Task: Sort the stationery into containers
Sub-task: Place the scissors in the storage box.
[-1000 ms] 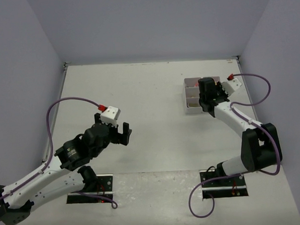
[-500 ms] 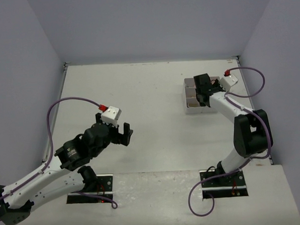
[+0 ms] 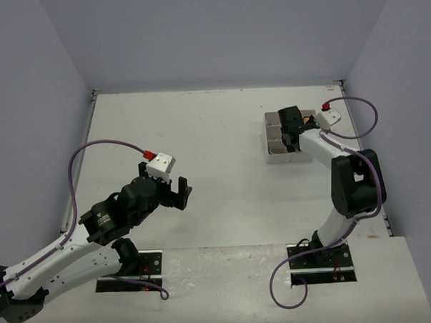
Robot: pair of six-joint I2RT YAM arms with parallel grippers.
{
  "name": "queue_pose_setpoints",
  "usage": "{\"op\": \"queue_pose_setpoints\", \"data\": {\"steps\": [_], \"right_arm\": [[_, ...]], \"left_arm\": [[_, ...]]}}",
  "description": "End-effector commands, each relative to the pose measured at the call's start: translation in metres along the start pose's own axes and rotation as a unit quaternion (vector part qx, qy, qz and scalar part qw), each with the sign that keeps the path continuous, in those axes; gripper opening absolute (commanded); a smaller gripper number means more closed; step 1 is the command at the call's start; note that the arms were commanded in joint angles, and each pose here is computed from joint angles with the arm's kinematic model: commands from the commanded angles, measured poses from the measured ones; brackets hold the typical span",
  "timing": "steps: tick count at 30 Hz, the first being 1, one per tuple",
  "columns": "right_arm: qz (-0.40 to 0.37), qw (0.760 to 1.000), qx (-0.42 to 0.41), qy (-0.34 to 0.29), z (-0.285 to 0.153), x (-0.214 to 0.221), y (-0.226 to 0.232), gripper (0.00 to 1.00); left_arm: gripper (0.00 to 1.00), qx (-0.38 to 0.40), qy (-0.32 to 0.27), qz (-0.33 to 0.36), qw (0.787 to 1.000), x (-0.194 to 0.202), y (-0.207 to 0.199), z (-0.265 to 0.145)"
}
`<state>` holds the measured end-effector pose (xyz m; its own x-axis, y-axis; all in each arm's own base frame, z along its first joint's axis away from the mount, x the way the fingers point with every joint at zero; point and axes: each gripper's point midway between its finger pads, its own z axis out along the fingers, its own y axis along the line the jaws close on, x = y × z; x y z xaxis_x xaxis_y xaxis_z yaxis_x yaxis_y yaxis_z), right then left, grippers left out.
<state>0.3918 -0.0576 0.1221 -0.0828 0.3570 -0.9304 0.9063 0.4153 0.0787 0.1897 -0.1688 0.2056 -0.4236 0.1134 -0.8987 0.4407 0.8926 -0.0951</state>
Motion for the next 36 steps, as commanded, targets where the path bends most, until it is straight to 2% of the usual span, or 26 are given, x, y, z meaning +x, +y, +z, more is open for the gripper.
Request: {"op": "queue_pose_setpoints", "data": {"steps": [1, 7, 13, 16, 18, 36], "right_arm": [[0.037, 0.999, 0.007, -0.025, 0.0017, -0.0189, 0.0091, 0.0], [0.032, 0.999, 0.006, -0.023, 0.0021, -0.0195, 0.0124, 0.02], [0.027, 0.999, 0.005, -0.021, 0.0022, -0.0177, 0.0121, 0.13], [0.028, 0.999, 0.005, -0.021, 0.0021, -0.0178, 0.0118, 0.1], [0.03, 0.999, 0.005, -0.021, 0.0019, -0.0186, 0.0122, 0.04], [0.027, 0.999, 0.005, -0.027, 0.0004, -0.0194, 0.0129, 0.01]], "left_arm": [[1.0, 0.009, -0.011, 0.005, 1.0, -0.0035, -0.0038, 0.0034], [1.0, 0.013, -0.01, 0.005, 1.0, -0.0027, -0.0052, 0.004], [1.0, 0.025, -0.011, 0.008, 1.0, -0.0031, -0.0087, 0.0032], [1.0, 0.026, -0.013, 0.008, 1.0, -0.0036, -0.0088, 0.0027], [1.0, 0.027, -0.014, 0.008, 1.0, -0.0042, -0.0091, 0.0026], [1.0, 0.028, -0.011, 0.015, 0.999, -0.0048, -0.0102, 0.004]]}}
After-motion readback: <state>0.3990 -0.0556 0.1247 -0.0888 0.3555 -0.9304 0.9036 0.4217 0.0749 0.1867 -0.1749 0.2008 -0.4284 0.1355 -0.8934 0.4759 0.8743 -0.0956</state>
